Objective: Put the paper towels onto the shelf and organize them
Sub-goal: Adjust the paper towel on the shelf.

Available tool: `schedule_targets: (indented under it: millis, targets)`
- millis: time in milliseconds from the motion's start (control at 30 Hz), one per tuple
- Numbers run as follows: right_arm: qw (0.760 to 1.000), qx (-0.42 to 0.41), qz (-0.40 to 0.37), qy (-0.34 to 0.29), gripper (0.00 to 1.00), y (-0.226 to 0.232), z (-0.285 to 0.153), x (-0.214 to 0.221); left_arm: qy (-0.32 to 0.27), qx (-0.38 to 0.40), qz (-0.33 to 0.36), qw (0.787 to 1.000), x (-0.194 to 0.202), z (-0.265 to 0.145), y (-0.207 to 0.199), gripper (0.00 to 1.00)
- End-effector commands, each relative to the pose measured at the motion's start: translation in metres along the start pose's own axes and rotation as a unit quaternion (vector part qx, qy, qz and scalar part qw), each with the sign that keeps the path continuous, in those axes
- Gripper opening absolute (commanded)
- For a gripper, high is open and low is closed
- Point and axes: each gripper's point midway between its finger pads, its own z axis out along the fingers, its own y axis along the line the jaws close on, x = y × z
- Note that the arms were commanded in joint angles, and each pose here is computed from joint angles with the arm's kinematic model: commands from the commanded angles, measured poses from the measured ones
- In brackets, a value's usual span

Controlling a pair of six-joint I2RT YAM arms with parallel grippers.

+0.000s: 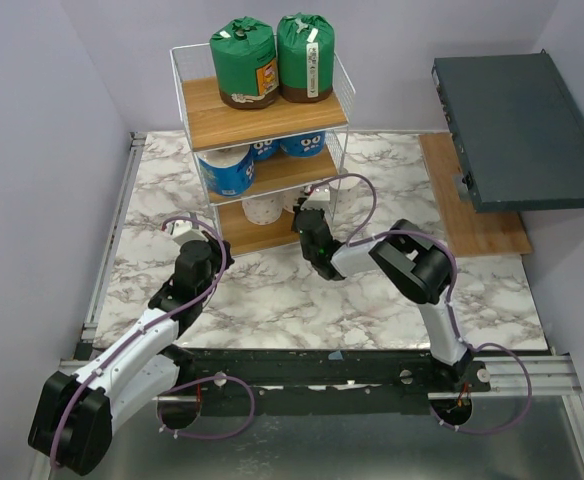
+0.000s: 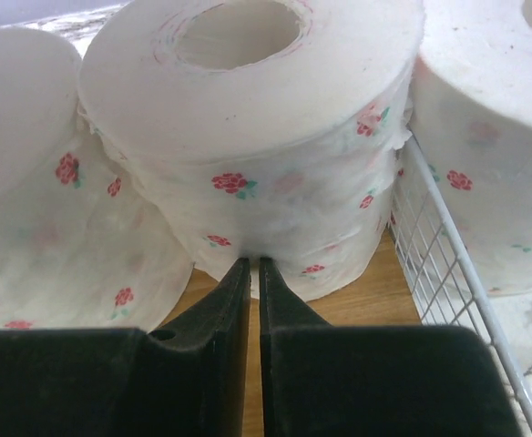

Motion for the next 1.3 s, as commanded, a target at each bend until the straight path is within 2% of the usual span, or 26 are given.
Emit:
schedule_targets:
  millis: [0,433,700,967,1267]
  targets:
    - [1.000,0.017,0.004,-0.011,0.12,-0.005,0.014,-0.005,0.012,0.004,0.005,1.000,0.008,-0.001,0.001,0.00]
    - [1.000,0.021,0.007,-0.004,0.12,-0.005,0.027,-0.003,0.013,0.001,0.008,1.000,0.011,-0.002,0.005,0.00]
    - [0.998,-0.023,0.051,0.017,0.13,-0.002,-0.012,-0.011,0.010,0.001,0.005,1.000,0.009,-0.001,0.003,0.00]
    - [0.988,-0.117,0.088,0.047,0.14,0.039,-0.055,-0.003,0.006,0.006,0.002,1.000,0.005,-0.002,0.000,0.00]
    - [0.973,-0.177,0.118,0.089,0.14,0.083,-0.049,0.017,0.004,0.008,-0.002,1.000,0.004,-0.005,0.000,0.00]
